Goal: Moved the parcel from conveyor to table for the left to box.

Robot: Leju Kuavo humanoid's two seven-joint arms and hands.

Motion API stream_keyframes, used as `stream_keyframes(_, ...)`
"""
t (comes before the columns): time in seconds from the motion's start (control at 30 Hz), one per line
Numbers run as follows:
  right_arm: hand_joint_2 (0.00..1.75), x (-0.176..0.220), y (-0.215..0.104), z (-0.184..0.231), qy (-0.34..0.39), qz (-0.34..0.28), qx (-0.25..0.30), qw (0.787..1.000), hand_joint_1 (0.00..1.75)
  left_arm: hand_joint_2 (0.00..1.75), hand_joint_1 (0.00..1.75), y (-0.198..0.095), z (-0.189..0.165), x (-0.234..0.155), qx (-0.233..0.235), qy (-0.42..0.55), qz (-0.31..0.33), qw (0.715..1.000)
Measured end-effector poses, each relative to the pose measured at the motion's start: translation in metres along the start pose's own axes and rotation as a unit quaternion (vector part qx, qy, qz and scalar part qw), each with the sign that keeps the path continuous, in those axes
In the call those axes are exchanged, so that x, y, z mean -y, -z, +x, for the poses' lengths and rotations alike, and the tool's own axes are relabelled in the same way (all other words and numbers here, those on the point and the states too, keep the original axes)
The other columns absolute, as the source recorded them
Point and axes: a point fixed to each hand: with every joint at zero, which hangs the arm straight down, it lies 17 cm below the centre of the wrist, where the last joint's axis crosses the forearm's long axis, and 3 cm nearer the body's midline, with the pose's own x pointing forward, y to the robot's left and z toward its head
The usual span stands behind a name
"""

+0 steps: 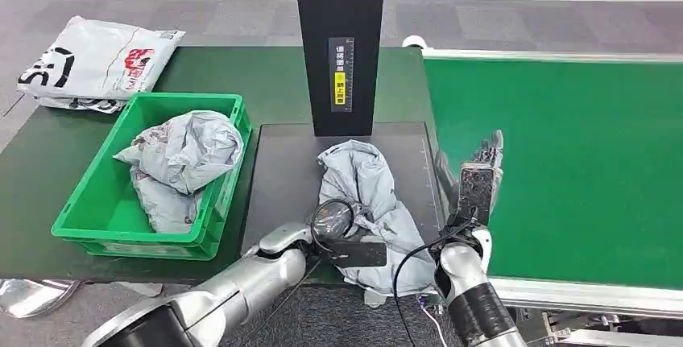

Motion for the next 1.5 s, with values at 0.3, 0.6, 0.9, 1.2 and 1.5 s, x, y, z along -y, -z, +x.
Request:
stream_keyframes(0.3, 1.75, 0.007, 0.000, 0.001, 0.015, -0.016, 0.005, 1.000, 0.00, 1.75, 1.75, -0.011, -0.003, -0.174, 0.043, -0.067, 0.285, 0.955)
stream_keyframes(0.6, 1.75, 0.013, 0.001, -0.001, 0.016, -0.024, 0.011, 1.000, 0.00, 1.75, 1.75, -0.059, -0.018, -0.351, 0.042, 0.010, 0.433, 0.900)
stream_keyframes(0.9, 1.75, 0.016, 0.001, -0.003, 0.011, -0.028, 0.010, 1.000, 0.00, 1.75, 1.75, -0.087, -0.034, -0.385, 0.023, 0.059, 0.481, 0.875)
stream_keyframes(1.2, 1.75, 0.026, -0.006, -0.015, 0.001, -0.031, 0.003, 1.000, 0.00, 1.75, 1.75, -0.159, -0.098, -0.437, -0.043, 0.142, 0.555, 0.818)
stream_keyframes(1.5, 1.75, 0.031, -0.018, -0.025, -0.012, -0.028, -0.004, 1.000, 0.00, 1.75, 1.75, -0.282, -0.217, -0.449, -0.235, 0.277, 0.564, 0.742)
